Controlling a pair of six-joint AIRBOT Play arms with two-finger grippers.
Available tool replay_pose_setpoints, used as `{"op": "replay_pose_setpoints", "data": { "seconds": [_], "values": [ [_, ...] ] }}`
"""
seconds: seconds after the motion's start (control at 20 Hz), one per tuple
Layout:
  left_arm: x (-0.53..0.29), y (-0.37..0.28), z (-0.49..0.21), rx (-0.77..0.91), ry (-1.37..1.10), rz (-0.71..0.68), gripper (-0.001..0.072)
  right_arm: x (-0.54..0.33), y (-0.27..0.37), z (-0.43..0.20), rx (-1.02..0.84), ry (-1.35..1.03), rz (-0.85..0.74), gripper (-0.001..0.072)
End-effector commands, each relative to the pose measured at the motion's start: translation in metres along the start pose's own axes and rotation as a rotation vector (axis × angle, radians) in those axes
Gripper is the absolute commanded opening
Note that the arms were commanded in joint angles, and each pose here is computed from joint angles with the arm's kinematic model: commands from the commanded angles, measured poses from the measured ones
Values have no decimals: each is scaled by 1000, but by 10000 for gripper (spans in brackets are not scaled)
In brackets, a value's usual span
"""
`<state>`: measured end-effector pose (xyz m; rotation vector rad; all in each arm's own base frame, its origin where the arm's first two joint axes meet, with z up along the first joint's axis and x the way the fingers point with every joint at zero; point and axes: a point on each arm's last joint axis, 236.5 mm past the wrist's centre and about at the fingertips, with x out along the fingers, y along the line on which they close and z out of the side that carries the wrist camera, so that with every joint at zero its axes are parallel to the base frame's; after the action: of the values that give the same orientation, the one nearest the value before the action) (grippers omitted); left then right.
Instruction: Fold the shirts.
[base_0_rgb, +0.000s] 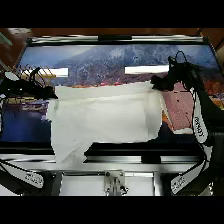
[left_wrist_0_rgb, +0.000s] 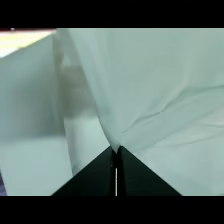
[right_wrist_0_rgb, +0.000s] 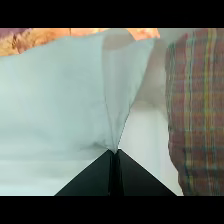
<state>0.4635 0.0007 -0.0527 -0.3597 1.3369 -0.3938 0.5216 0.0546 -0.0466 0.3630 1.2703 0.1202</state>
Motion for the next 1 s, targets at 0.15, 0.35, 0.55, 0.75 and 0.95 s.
{"op": "replay_pose_setpoints", "data": {
  "seconds": [0.15,0.35,0.55,0.75,0.95],
  "values": [
    [2,14,-38,-55,167,54,33,3,-16,-32,2,136,-61,47],
    [18,8,-46,-64,218,36,34,14,-19,-40,32,174,-60,47],
    [23,4,-48,-61,236,31,187,12,-14,-43,37,188,-41,298],
    [-16,7,-28,-92,187,41,511,-28,-7,-43,-71,173,-30,449],
    [-74,4,-28,-143,160,53,507,-89,-33,-58,-91,206,-107,450]
  ]
}}
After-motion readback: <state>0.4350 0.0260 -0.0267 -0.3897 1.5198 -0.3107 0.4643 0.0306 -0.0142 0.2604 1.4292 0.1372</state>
